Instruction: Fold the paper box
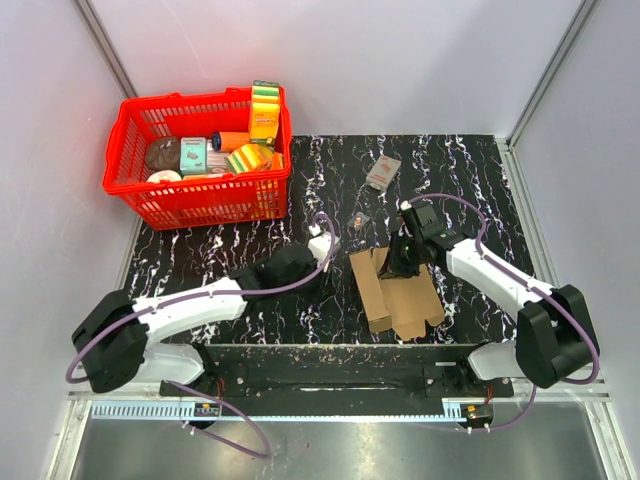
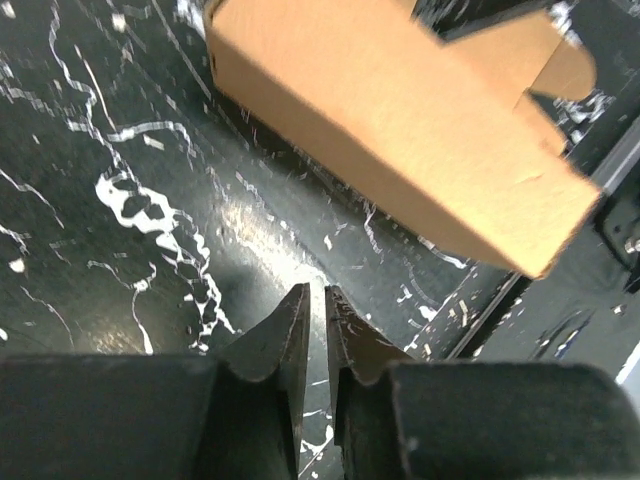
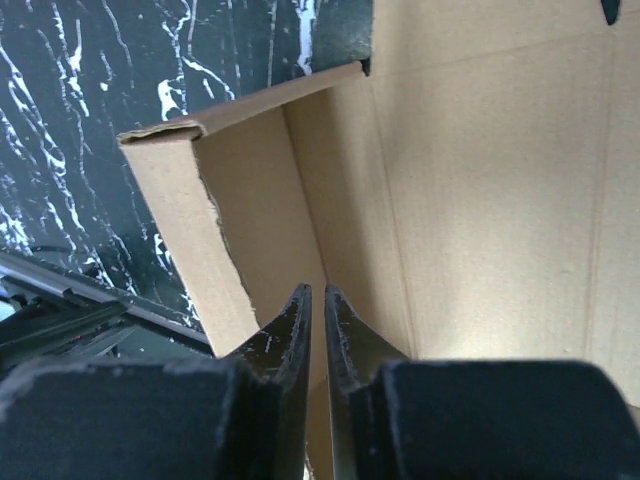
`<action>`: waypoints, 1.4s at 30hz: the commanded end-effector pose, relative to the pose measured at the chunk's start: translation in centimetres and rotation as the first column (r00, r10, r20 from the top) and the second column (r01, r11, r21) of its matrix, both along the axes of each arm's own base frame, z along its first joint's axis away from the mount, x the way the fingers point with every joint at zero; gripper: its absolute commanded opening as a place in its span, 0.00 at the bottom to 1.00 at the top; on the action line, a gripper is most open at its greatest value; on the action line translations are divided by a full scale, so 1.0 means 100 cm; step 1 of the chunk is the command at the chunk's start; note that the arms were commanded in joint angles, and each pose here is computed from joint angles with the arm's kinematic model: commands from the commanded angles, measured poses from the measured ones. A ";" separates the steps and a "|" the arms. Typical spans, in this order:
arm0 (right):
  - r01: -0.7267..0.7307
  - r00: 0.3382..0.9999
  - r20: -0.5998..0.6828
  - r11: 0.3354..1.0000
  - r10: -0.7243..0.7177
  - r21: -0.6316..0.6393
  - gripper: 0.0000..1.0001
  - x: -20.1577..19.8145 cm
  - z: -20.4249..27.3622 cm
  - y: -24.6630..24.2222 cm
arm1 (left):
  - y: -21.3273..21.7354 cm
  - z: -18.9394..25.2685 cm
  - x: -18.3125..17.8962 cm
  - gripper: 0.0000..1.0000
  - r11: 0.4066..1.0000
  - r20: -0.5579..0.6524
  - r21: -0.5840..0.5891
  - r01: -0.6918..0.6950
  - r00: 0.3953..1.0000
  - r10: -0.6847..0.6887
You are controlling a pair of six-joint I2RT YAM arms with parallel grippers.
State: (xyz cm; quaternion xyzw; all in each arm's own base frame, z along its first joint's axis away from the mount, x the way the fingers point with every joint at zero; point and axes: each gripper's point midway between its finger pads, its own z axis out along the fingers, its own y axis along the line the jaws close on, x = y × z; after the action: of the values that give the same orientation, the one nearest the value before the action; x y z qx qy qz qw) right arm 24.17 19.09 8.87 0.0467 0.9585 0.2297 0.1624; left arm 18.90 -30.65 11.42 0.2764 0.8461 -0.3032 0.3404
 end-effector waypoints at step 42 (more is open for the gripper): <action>-0.142 0.990 0.042 0.971 0.137 0.194 0.09 -0.023 0.019 0.068 | -0.054 -0.055 -0.005 0.00 0.736 -0.550 -0.524 -0.429 0.830 0.093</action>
State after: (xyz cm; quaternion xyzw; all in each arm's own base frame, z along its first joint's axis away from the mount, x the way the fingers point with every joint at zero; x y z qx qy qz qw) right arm 21.22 24.27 9.80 0.0008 0.9376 0.3176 0.1417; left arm 17.71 -35.68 2.80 -0.0578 0.8184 -0.5331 0.2067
